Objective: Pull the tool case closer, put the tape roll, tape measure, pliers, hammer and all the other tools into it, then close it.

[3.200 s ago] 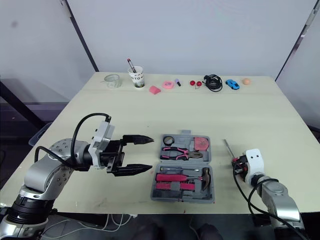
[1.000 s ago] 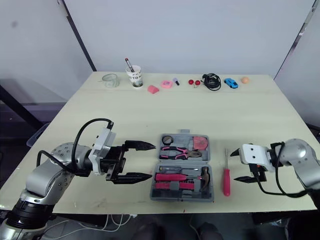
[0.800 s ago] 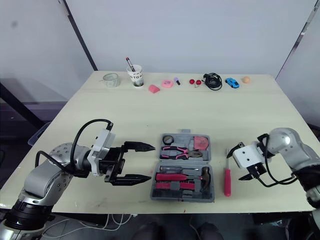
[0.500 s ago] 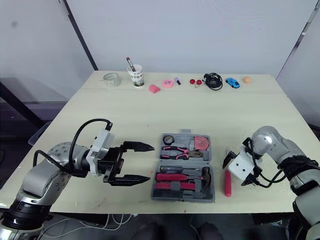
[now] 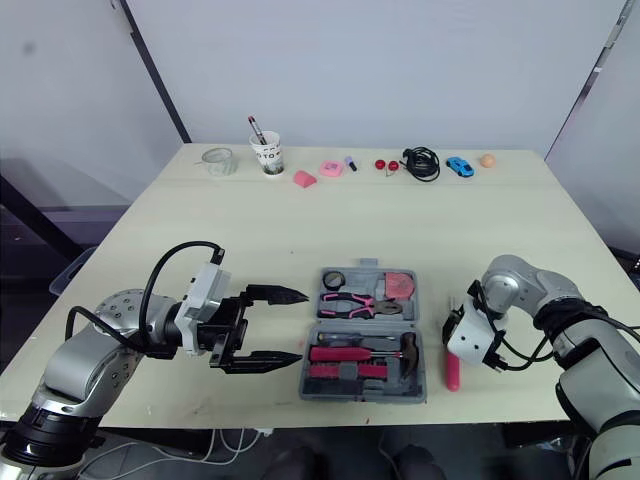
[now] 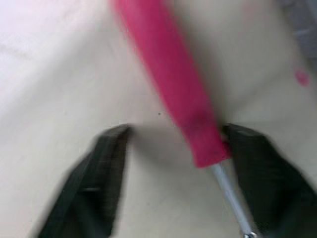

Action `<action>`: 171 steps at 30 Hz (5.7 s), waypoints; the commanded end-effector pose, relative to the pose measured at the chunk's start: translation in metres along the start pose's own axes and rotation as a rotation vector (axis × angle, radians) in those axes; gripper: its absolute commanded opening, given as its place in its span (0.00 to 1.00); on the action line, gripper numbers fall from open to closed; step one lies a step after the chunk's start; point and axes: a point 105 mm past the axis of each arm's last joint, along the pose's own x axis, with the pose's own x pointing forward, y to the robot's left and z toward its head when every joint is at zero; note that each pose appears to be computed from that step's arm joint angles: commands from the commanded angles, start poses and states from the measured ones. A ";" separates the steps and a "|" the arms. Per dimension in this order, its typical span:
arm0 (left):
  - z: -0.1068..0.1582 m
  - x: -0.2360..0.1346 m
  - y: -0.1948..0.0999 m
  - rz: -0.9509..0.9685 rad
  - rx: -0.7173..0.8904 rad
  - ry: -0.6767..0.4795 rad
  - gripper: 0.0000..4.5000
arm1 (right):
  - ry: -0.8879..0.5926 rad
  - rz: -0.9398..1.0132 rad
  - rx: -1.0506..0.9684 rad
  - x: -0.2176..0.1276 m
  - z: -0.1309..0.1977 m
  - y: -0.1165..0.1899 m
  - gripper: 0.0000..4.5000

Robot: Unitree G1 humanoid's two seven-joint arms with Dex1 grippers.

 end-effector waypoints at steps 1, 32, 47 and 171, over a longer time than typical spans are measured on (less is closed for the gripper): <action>0.009 0.003 -0.003 -0.012 0.056 -0.010 1.00 | -0.012 -0.005 -0.003 0.006 0.002 -0.002 0.26; 0.010 0.012 0.003 -0.073 0.069 -0.033 1.00 | -0.260 -0.663 1.897 -0.045 0.016 0.037 0.08; 0.019 0.011 0.010 -0.088 0.095 -0.052 1.00 | -0.220 -0.818 2.323 -0.013 -0.006 0.030 0.08; -0.036 -0.064 -0.023 -0.127 0.042 0.173 1.00 | -0.394 -0.442 0.815 0.032 0.156 -0.083 0.31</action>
